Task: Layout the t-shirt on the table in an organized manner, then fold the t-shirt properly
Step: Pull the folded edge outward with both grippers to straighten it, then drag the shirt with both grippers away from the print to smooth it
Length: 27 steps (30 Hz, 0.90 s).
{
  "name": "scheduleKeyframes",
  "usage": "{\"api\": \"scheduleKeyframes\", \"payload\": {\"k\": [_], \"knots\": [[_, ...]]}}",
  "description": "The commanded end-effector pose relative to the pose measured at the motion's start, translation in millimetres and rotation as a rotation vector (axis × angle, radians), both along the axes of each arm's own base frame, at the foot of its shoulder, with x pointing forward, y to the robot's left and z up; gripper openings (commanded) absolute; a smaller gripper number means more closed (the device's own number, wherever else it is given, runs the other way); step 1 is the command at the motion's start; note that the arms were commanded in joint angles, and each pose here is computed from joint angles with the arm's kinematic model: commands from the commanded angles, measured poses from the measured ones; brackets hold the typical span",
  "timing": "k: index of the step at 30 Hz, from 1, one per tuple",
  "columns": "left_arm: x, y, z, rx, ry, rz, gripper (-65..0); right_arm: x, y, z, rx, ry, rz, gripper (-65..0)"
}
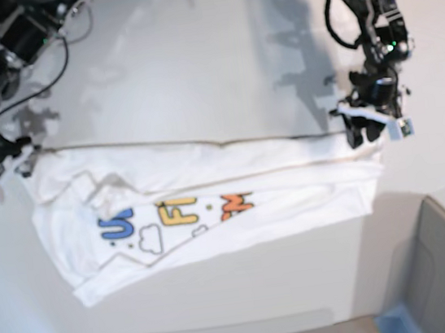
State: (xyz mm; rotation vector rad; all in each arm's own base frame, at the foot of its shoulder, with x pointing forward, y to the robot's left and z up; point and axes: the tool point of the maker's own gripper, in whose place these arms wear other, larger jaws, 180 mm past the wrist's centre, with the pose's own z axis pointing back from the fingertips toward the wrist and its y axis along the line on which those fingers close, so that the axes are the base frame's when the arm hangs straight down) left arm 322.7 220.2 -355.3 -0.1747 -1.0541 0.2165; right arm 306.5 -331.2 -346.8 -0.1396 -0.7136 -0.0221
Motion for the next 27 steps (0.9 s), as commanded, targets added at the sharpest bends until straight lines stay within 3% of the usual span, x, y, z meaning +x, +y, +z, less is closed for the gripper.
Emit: {"api": "scheduleKeyframes", "payload": {"k": [1,12,18,21,25,27], "knots": [[7.2,2.7,14.6,0.007,-0.05,0.0,-39.4,4.7,-8.8,13.4,-0.026,-0.031,-0.001,-29.8],[7.8,2.1,15.0,0.007,-0.052,-0.002,-39.4,9.1,-2.5,-34.0,0.111,0.076,0.01,-29.8],[7.1,2.2,14.0,0.007,-0.049,-0.002,-39.4,18.5,17.8,-36.5,0.081,0.105,0.101,-30.6],[7.0,2.3,13.4,0.007,-0.047,-0.001,-40.2,19.5,21.4,-38.0,0.074,0.115,0.117,-39.1],[7.0,2.2,13.5,0.005,-0.048,-0.001,-48.3,19.0,20.1,-37.6,0.073,0.114,0.113,-55.5],[6.9,1.3,12.7,0.003,-0.046,-0.002,-50.6,15.8,19.2,-39.9,0.071,0.123,0.112,-58.5]]}}
